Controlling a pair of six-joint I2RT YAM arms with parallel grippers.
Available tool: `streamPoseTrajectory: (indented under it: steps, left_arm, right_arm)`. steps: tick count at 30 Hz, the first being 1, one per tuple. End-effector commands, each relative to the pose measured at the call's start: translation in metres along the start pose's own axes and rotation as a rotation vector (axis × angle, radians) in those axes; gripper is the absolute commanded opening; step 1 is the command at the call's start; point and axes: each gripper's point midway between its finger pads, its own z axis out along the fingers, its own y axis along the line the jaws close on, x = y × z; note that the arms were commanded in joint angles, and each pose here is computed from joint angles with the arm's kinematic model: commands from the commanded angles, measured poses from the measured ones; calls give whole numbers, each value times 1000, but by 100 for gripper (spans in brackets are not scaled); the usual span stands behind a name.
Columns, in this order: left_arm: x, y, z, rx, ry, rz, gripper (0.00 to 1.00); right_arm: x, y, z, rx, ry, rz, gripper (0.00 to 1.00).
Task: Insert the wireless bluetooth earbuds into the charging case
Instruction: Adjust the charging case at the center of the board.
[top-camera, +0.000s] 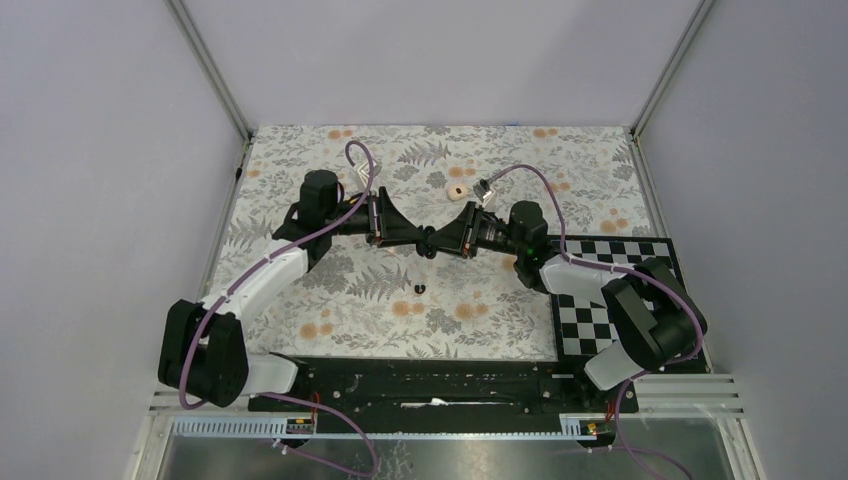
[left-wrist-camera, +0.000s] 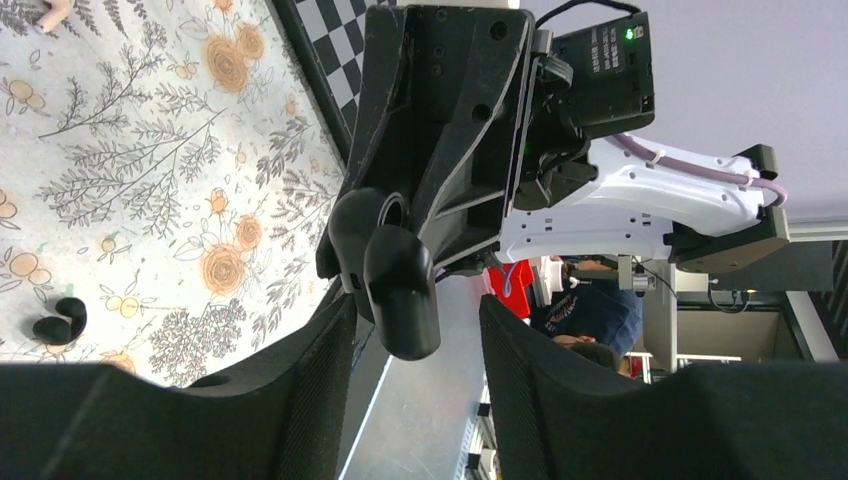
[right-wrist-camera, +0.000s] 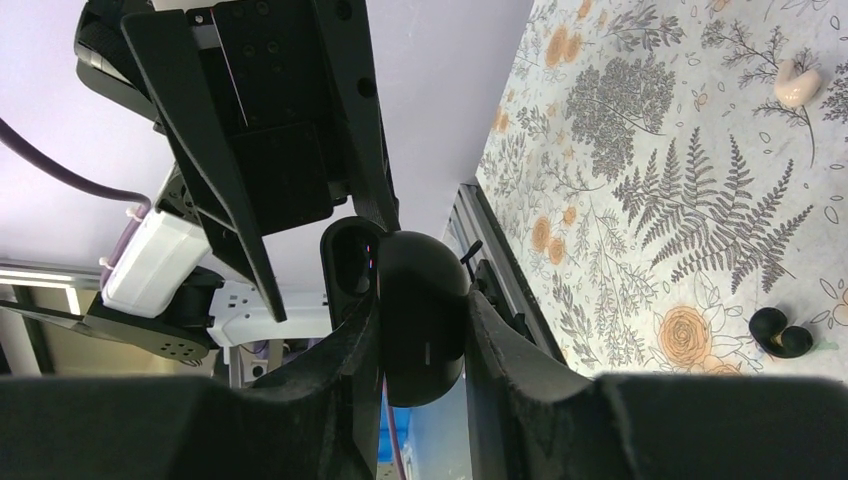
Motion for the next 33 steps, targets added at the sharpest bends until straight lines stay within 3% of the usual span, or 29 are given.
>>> streamPoseTrajectory:
  steps: [1,6,26,33]
  left_arm:
    - [-11,-11,2,53,-49,42,50]
    - [-10,-8,4,59,-42,31,57]
    - [-11,-12,5,104,-46,13,39]
    - [-7,-12,5,104,-40,13,38]
  right_arm:
    - [-10,34,-1,-102,-13,-69,0]
    - [-9,36,-2,-118,-14,-61,0]
    - [-4,34,-5,-121,-4,-41,0]
    - [-3,36,-6,-121,-2,-47,0]
